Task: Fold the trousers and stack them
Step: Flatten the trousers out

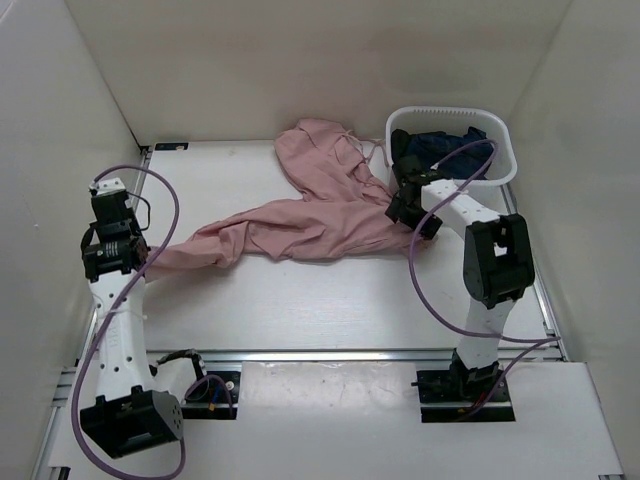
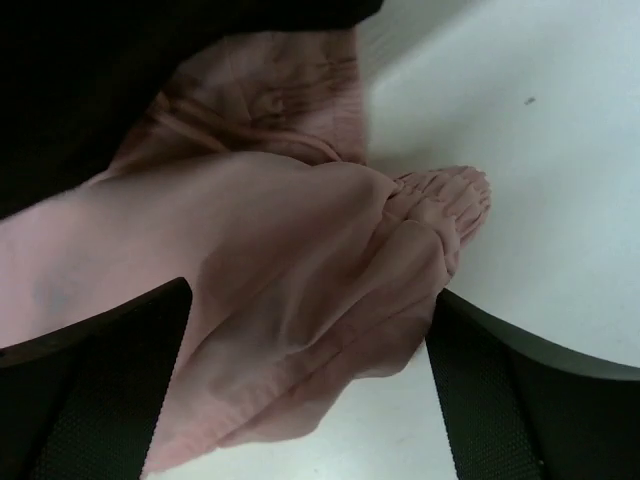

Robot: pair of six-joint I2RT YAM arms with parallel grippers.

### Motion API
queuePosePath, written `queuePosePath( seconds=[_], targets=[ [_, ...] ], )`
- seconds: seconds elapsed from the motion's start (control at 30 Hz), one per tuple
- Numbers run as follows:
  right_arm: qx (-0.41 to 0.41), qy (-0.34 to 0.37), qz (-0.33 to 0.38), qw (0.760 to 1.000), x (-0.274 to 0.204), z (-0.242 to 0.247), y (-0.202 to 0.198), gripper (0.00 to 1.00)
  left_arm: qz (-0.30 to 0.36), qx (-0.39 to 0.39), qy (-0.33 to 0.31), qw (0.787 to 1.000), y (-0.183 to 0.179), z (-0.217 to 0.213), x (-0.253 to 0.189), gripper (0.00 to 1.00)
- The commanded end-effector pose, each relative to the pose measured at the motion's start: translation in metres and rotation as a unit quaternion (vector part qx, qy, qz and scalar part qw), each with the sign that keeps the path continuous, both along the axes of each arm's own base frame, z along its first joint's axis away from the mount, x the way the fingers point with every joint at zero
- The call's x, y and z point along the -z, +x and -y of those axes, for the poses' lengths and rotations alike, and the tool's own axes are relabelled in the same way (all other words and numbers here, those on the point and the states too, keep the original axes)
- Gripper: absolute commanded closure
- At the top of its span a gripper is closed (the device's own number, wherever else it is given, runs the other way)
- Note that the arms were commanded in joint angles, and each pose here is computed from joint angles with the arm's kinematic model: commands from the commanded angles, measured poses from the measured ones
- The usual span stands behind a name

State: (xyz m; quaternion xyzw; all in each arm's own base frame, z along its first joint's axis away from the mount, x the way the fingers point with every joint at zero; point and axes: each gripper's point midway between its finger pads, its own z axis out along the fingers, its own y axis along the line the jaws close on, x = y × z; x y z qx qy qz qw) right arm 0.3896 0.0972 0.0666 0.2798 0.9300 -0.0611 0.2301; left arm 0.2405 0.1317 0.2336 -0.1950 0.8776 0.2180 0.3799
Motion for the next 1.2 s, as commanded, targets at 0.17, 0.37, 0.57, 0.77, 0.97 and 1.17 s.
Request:
queuePosePath(
  seconds=[0.17, 0.37, 0.57, 0.77, 0.97, 1.17],
  targets=[
    [0.054, -0.042, -0.006, 0.998, 0.011, 0.021, -0.018, 1.00, 0.066, -0.072, 0.072, 0.993, -0.002, -0.029, -0.035, 0.86],
    [0.076, -0.103, 0.065, 0.990, -0.075, 0.072, -0.046, 1.00, 0.115, -0.122, 0.064, 0.984, 0.012, -0.076, -0.058, 0.86],
    [0.098, -0.086, 0.127, 0.983, -0.141, 0.138, -0.090, 1.00, 0.112, -0.137, 0.022, 0.984, 0.017, -0.114, -0.050, 0.86],
    [0.080, -0.093, 0.052, 0.991, -0.121, 0.139, -0.133, 1.00, 0.058, -0.125, -0.021, 0.990, 0.001, -0.093, 0.000, 0.86],
    [0.102, -0.023, -0.009, 0.995, -0.056, 0.122, -0.167, 1.00, -0.043, -0.124, -0.084, 0.988, -0.044, -0.056, 0.083, 0.86],
    [0.099, -0.035, 0.065, 0.992, -0.112, 0.133, -0.112, 1.00, -0.074, -0.105, -0.127, 0.984, -0.020, -0.061, 0.097, 0.86]
  ],
)
